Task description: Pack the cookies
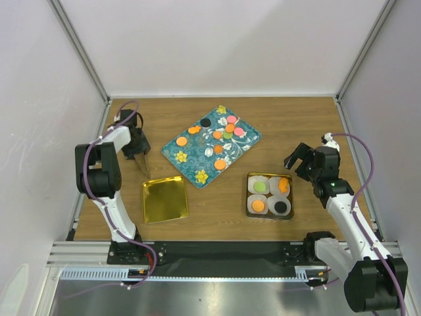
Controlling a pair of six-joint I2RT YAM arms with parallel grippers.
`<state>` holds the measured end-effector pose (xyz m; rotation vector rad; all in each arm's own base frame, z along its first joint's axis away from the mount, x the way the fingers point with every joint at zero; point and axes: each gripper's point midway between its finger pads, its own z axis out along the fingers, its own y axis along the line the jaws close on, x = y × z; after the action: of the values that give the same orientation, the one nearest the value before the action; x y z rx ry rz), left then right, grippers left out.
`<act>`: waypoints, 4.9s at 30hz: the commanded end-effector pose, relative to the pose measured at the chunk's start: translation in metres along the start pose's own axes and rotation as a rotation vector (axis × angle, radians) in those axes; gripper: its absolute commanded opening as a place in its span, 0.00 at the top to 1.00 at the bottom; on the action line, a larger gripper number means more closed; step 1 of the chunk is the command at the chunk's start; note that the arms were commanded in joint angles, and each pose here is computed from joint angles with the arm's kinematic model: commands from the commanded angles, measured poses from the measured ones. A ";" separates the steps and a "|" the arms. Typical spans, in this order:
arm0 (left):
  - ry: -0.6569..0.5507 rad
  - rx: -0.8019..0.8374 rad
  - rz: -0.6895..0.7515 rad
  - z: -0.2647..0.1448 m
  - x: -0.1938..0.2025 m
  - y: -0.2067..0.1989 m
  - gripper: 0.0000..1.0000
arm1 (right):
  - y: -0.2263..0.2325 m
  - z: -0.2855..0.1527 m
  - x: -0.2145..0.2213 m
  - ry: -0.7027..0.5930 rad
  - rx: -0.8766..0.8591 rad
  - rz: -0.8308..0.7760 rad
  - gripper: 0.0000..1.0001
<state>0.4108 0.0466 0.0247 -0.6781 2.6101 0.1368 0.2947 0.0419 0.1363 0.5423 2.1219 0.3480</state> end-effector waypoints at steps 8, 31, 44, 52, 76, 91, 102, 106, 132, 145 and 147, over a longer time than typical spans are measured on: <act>-0.107 0.043 -0.025 -0.017 -0.042 -0.009 0.16 | 0.006 0.001 -0.010 -0.029 -0.020 -0.013 0.00; -0.325 0.235 -0.054 -0.149 0.020 -0.030 0.11 | 0.018 -0.003 -0.008 -0.010 -0.087 -0.043 0.00; -0.246 0.225 -0.018 -0.142 0.111 0.005 0.18 | 0.029 -0.003 -0.003 -0.010 -0.082 -0.133 0.03; -0.243 0.142 -0.177 -0.118 0.140 0.032 0.25 | 0.047 -0.008 0.003 0.007 -0.129 -0.191 0.03; -0.166 0.007 -0.219 -0.074 0.145 0.044 0.53 | 0.053 -0.001 0.015 0.045 -0.127 -0.225 0.04; -0.068 -0.060 -0.104 -0.064 0.144 0.043 0.80 | 0.055 -0.001 0.017 0.053 -0.125 -0.241 0.04; 0.015 -0.124 0.009 -0.060 0.138 0.043 0.94 | 0.056 -0.002 0.018 0.054 -0.132 -0.237 0.04; 0.014 -0.151 0.082 -0.066 0.123 0.046 1.00 | 0.056 -0.002 0.017 0.050 -0.131 -0.237 0.03; -0.069 0.221 0.151 -0.143 0.114 -0.003 1.00 | 0.088 -0.014 0.026 0.083 -0.205 -0.297 0.03; -0.136 0.399 0.153 -0.192 0.104 -0.027 1.00 | 0.169 -0.032 0.052 0.161 -0.416 -0.339 0.03; -0.129 0.449 0.159 -0.200 0.106 -0.038 1.00 | 0.186 -0.037 0.061 0.176 -0.464 -0.360 0.03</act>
<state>0.2578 -0.0473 0.1269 -0.3578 2.5213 -0.1777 0.2744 0.2030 0.1664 -0.0995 2.2297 0.5776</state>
